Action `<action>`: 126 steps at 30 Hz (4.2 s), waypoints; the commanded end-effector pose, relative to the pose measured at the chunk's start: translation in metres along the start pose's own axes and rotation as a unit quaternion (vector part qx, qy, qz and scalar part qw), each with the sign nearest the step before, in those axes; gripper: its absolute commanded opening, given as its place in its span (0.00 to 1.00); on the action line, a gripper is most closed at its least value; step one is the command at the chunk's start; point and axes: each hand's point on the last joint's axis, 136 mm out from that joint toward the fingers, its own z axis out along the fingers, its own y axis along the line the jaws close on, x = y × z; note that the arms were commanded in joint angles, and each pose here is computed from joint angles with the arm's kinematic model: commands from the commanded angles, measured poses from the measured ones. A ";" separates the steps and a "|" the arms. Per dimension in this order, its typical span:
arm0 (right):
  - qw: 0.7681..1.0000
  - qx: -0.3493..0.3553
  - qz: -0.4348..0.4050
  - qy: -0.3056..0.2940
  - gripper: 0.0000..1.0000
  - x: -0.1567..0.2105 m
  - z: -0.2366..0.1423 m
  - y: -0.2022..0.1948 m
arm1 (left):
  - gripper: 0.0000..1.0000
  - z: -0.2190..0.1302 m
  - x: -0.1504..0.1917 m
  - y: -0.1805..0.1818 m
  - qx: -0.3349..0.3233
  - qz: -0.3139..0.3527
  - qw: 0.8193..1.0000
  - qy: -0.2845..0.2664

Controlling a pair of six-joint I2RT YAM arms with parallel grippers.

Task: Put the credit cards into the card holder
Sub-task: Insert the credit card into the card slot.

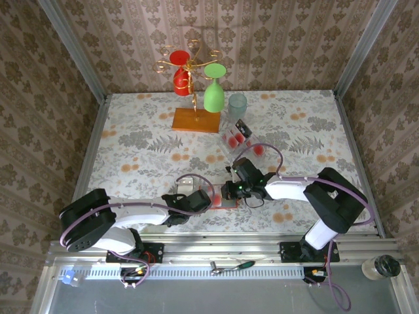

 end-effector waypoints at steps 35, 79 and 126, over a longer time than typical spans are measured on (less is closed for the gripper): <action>0.998 0.018 -0.051 0.035 0.06 -0.008 0.002 0.029 | 1.00 -0.001 -0.008 0.042 -0.041 0.018 0.999 0.024; 0.997 0.014 -0.043 0.058 0.02 0.001 0.009 0.042 | 1.00 -0.013 -0.014 0.044 -0.043 0.010 0.999 0.024; 0.993 0.061 -0.079 0.058 0.00 0.002 0.004 0.048 | 1.00 0.005 0.003 0.032 -0.051 0.043 0.996 0.055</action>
